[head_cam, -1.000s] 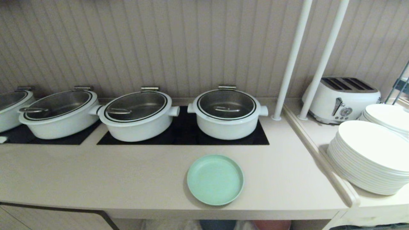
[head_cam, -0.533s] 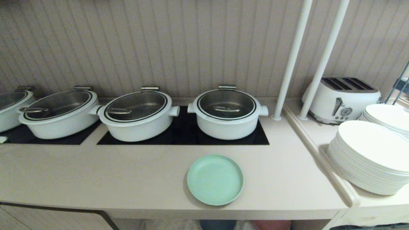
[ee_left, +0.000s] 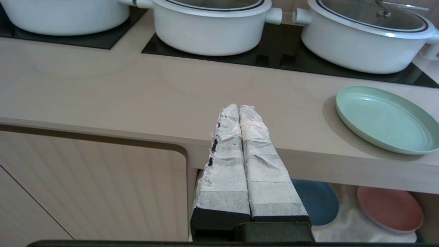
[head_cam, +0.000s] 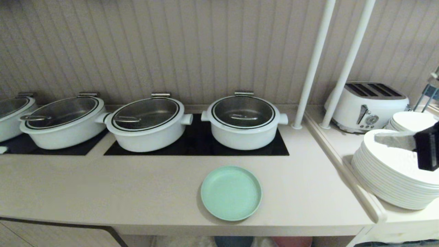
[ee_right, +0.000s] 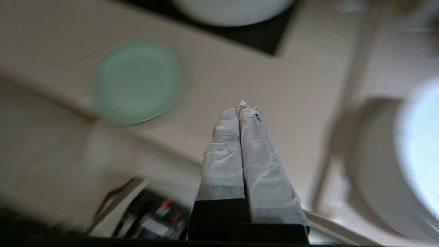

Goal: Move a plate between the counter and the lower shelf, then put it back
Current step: Pick up the plate

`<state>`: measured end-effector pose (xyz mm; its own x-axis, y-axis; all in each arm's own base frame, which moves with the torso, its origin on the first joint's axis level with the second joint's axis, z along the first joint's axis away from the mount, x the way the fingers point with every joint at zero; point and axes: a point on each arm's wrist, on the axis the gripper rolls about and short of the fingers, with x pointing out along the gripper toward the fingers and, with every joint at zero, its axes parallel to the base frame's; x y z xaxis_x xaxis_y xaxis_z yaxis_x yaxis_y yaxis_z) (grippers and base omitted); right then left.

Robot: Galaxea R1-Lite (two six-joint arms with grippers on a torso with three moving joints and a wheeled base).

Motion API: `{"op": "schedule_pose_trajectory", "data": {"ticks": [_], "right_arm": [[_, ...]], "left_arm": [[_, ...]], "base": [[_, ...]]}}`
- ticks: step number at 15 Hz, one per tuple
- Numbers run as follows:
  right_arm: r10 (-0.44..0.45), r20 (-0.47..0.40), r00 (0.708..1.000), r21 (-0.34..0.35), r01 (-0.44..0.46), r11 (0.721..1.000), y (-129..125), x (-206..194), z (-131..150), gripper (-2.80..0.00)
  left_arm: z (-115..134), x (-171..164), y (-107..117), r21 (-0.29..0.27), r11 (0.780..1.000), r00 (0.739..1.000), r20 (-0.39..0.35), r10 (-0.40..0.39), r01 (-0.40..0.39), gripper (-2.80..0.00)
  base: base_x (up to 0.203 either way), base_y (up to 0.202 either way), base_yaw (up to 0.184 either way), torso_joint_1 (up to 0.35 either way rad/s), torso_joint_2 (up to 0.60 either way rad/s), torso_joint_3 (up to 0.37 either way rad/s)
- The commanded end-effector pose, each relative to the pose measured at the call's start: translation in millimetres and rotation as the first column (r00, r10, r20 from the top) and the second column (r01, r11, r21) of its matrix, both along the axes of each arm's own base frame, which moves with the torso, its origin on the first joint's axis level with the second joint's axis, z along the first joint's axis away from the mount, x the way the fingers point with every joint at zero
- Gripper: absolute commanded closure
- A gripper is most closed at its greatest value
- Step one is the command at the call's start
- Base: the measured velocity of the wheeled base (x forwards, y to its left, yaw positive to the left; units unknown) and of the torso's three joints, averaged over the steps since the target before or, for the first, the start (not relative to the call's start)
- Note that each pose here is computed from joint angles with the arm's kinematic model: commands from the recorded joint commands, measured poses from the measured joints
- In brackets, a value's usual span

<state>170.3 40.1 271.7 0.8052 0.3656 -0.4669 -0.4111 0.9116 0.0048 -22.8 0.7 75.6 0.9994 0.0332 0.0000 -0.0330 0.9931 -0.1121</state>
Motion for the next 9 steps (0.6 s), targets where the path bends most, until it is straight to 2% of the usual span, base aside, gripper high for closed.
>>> {"op": "schedule_pose_trajectory", "data": {"ticks": [1, 2, 4, 6, 7, 8, 9], "right_arm": [[0.174, -0.151, 0.973, 0.066, -0.166, 0.984, 18, 33, -8, 0.0], [0.234, -0.201, 0.951, 0.09, -0.22, 0.971, 28, 43, -10, 0.0], [0.296, -0.337, 0.894, 0.12, -0.271, 0.955, 51, 59, -18, 0.0], [0.299, -0.466, 0.833, 0.164, -0.25, 0.954, 76, 76, -26, 0.0], [0.273, -0.525, 0.806, 0.172, -0.214, 0.962, 92, 84, -32, 0.0], [0.213, -0.575, 0.79, 0.143, -0.159, 0.977, 109, 92, -41, 0.0], [0.126, -0.606, 0.785, 0.084, -0.094, 0.992, 126, 99, -52, 0.0]], "left_arm": [[0, 0, 0, -0.001, 1.0, 1.0, 0.0, 0.001, -0.001, 0.0], [0, 0, 0, 0.0, 1.0, 1.0, 0.0, 0.001, -0.001, 0.0], [0, 0, 0, -0.001, 1.0, 1.0, 0.001, 0.001, -0.001, 0.0], [0, 0, 0, 0.0, 1.0, 1.0, 0.001, 0.001, -0.001, 0.0], [0, 0, 0, -0.001, 1.0, 1.0, 0.0, 0.001, -0.001, 0.0], [0, 0, 0, -0.001, 1.0, 1.0, 0.0, 0.001, -0.001, 0.0], [0, 0, 0, -0.001, 1.0, 1.0, 0.0, 0.001, -0.001, 0.0]], "base": [[0.0, 0.0, 0.0, 0.0, 0.0, 0.0], [0.0, 0.0, 0.0, 0.0, 0.0, 0.0], [0.0, 0.0, 0.0, 0.0, 0.0, 0.0], [0.0, 0.0, 0.0, 0.0, 0.0, 0.0], [0.0, 0.0, 0.0, 0.0, 0.0, 0.0], [0.0, 0.0, 0.0, 0.0, 0.0, 0.0], [0.0, 0.0, 0.0, 0.0, 0.0, 0.0]]}}
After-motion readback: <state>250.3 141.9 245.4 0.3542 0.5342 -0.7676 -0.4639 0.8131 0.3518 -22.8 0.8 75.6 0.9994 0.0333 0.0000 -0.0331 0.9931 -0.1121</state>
